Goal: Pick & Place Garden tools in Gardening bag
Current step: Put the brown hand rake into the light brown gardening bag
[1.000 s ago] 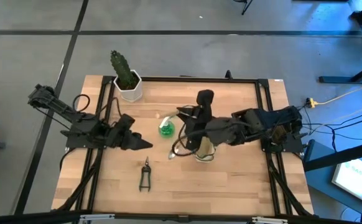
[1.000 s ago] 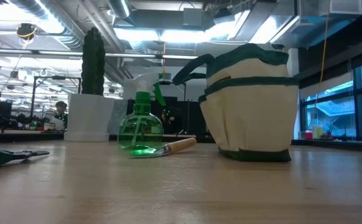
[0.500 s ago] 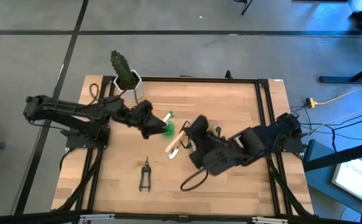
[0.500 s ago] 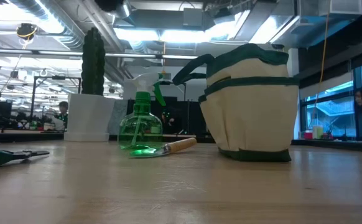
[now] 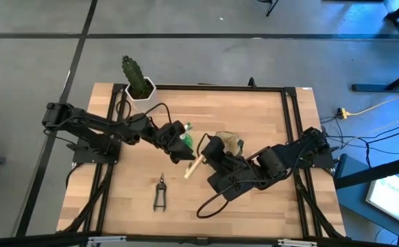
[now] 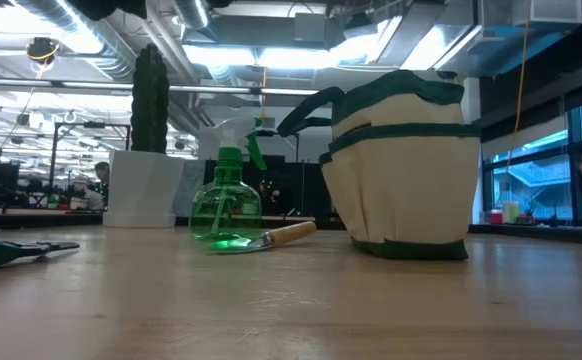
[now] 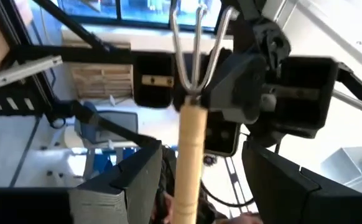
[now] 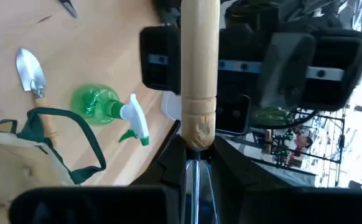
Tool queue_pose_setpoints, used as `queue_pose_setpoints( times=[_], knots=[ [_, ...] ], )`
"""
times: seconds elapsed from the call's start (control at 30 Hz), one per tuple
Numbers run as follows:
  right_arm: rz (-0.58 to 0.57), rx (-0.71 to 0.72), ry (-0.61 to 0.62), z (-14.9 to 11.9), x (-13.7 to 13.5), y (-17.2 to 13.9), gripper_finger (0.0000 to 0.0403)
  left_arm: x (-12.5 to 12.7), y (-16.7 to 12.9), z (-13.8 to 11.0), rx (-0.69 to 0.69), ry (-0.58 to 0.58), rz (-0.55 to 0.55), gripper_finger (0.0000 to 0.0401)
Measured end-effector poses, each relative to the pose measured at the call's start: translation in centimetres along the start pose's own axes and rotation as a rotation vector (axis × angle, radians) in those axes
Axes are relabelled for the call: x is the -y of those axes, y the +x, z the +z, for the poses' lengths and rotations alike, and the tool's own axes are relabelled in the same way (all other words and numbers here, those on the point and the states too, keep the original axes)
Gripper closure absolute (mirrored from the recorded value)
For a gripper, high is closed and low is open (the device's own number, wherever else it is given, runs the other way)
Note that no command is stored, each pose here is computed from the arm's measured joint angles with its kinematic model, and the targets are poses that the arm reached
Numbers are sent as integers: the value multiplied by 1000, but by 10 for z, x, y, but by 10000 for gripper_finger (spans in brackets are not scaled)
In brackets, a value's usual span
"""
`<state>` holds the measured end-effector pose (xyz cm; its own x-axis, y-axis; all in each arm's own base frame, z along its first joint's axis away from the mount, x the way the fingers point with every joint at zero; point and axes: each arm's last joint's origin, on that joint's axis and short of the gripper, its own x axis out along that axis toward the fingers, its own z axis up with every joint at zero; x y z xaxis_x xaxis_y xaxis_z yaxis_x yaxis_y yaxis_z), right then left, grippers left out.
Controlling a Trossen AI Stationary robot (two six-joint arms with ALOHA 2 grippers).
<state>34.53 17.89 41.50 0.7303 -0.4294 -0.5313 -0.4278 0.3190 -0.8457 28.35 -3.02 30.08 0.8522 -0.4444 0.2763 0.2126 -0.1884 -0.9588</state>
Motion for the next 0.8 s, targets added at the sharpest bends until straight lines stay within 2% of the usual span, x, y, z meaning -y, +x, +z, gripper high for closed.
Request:
queue_pose_setpoints(
  times=[0.17,0.3,0.57,0.8],
  knots=[
    [23,13,9,-2,1,3,355,-8,6,-8,-26,-18,22,182],
    [55,25,73,-5,4,8,355,-8,9,-12,-20,-11,11,182],
    [28,21,47,-6,8,11,355,7,17,-13,-30,28,-28,182],
    [29,11,43,-1,6,20,355,5,17,-11,-27,19,1,182]
  ],
)
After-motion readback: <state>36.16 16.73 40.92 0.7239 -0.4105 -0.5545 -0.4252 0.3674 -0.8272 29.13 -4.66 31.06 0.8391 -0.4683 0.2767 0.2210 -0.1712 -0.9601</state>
